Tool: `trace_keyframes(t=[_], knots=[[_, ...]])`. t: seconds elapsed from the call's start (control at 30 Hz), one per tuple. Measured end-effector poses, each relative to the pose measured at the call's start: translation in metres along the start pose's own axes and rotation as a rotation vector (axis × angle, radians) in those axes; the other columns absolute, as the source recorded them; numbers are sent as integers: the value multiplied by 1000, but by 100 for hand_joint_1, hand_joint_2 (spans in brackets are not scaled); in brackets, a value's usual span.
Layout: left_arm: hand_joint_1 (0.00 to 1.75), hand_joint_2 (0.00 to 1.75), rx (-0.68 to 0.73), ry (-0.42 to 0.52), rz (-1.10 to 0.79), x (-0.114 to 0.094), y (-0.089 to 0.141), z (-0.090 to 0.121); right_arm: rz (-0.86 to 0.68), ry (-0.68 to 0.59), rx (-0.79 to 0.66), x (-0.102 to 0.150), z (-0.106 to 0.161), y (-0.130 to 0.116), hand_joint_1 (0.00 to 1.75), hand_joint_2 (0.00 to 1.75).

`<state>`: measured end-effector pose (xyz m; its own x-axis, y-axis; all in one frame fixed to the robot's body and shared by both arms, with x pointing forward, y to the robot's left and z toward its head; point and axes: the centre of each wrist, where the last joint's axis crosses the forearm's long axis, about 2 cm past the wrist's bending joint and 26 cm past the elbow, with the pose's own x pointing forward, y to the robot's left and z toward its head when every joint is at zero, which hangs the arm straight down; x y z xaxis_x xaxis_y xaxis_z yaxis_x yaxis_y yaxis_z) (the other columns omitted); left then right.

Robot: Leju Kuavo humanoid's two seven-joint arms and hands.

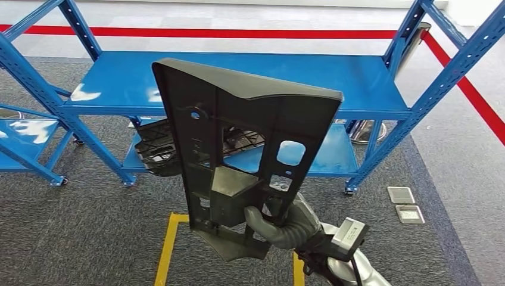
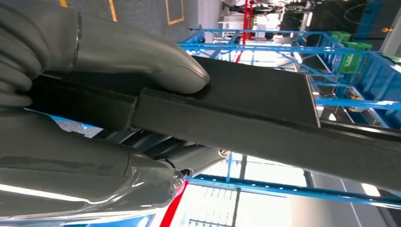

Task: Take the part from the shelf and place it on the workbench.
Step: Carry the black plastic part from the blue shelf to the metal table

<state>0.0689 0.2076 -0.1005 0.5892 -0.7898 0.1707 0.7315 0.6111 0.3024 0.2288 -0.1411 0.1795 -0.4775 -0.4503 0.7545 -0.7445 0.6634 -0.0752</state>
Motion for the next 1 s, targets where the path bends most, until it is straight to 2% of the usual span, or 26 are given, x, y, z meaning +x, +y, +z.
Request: trace_keyframes(t=[1.0], knots=[[0,175,-4,4,-13,-3,-1,0,60,6,-21,1,6,-1,175,175]])
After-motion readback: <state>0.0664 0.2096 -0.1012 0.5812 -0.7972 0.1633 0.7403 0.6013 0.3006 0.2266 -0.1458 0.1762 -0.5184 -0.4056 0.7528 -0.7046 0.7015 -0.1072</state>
